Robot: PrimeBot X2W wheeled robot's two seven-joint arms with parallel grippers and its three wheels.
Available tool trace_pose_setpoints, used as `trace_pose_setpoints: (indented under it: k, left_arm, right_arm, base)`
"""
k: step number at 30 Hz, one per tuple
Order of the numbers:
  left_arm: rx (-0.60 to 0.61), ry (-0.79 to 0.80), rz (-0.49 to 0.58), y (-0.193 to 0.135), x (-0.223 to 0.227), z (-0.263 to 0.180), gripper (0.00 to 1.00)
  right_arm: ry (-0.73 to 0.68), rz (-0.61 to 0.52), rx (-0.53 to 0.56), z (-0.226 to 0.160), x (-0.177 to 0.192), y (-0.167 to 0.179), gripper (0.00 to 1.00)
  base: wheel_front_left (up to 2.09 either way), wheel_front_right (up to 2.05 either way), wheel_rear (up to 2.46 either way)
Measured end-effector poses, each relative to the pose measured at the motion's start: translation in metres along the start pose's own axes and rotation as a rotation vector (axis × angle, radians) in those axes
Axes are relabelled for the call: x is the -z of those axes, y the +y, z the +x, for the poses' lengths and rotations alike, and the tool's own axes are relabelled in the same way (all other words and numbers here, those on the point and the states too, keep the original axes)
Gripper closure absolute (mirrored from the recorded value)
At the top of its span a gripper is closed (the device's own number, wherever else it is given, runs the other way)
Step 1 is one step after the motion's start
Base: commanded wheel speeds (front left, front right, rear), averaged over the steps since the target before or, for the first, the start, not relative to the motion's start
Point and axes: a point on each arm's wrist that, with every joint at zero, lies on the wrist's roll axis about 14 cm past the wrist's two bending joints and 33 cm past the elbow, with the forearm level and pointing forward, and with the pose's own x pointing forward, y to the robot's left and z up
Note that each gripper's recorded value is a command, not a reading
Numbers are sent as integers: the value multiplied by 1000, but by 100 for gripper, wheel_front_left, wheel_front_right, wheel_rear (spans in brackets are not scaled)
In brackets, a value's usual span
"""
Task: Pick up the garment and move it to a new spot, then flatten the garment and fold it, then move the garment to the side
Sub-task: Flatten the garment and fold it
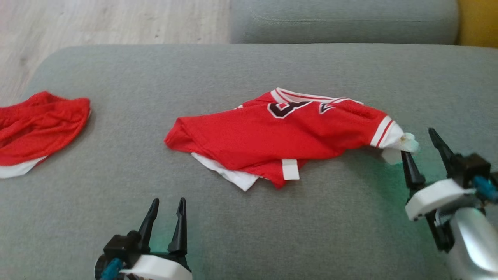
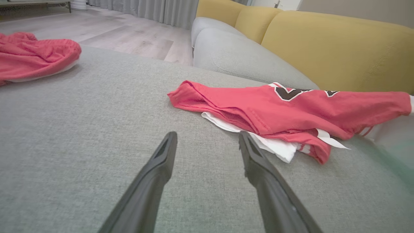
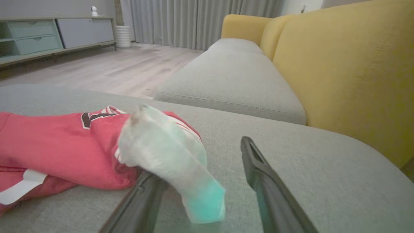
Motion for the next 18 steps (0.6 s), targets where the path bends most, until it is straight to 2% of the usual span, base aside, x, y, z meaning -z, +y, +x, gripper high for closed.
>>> trace_pose_setpoints:
  k: [5,9,18]
  left_arm:
    - [61,13,-16,-19,3,8,0]
    - [136,5,-28,-42,-6,31,0]
    - [210,130,-92,-68,24,63,0]
  right_arm:
    - [12,37,65,-22,12,-5,0]
    - [15,70,106,-35,20,-5,0]
    - [29,122,150,-37,30,-4,0]
  base:
    - [0,0,0]
    - [0,0,0]
    - [0,0,0]
